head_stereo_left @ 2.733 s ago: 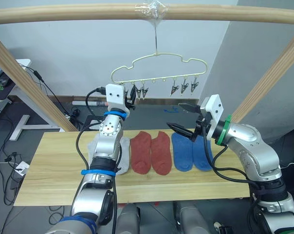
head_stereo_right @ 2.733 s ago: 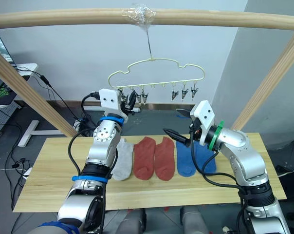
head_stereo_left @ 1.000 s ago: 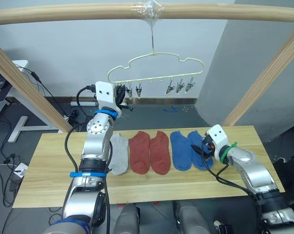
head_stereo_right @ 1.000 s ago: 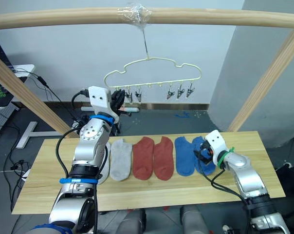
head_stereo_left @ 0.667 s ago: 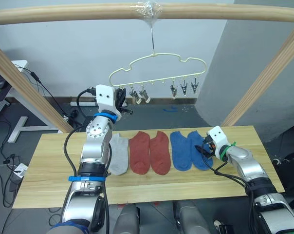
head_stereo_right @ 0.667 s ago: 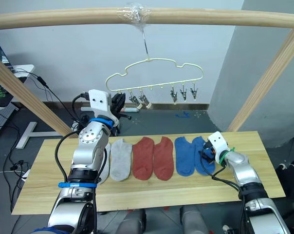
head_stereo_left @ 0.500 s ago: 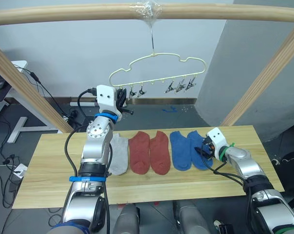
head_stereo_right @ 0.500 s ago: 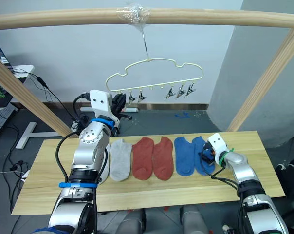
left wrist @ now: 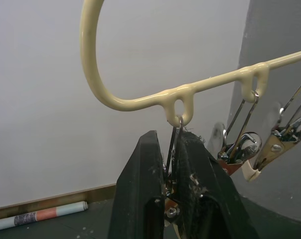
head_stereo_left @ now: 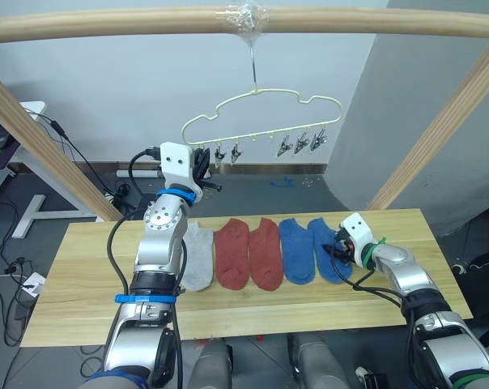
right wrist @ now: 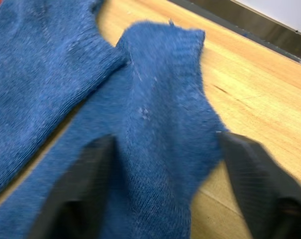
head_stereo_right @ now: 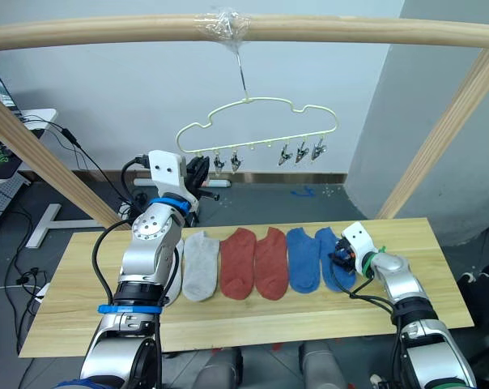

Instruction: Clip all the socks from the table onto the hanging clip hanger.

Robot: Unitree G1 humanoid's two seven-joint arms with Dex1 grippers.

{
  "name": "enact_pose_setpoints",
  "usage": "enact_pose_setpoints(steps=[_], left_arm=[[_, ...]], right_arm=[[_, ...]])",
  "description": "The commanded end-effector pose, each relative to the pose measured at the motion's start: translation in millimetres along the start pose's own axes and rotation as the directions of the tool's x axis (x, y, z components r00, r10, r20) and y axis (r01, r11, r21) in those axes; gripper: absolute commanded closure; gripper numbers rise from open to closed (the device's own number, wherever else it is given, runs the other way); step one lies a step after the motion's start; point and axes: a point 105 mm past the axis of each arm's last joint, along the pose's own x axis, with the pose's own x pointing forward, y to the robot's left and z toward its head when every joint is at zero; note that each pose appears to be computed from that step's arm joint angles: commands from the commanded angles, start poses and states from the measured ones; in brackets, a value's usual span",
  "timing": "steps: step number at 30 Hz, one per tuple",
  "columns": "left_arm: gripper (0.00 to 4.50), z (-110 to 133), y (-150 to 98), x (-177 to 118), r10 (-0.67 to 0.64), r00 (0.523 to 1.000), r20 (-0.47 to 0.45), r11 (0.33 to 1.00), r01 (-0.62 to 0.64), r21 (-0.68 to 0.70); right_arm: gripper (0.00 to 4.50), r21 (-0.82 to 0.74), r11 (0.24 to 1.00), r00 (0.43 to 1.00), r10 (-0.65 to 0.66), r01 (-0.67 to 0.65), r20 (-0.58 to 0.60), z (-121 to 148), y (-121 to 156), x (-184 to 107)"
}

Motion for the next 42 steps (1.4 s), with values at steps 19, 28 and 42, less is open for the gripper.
enact_pose_setpoints(steps=[19, 28, 42], left_arm=[[4.42, 0.3, -7.2, -10.9, -0.238, 0.962, -0.131, 0.767, 0.103, -0.633], [4.42, 33.3, -26.1, -20.4, -0.392, 0.919, -0.046, 0.499, 0.17, -0.85], [4.42, 43.9, -43.0, -34.9, -0.472, 0.881, 0.01, 0.369, 0.208, -0.906]], right_arm=[[4.44, 0.118, 0.928, 0.909, 0.311, -0.353, 0.277, 72.9, 74.6, -67.3], [4.44, 0.149, 0.852, 0.822, 0.415, -0.502, 0.39, 132.9, 152.9, -55.7], [4.44, 0.123, 0.84, 0.786, 0.429, -0.528, 0.445, 160.3, 159.8, -57.4]])
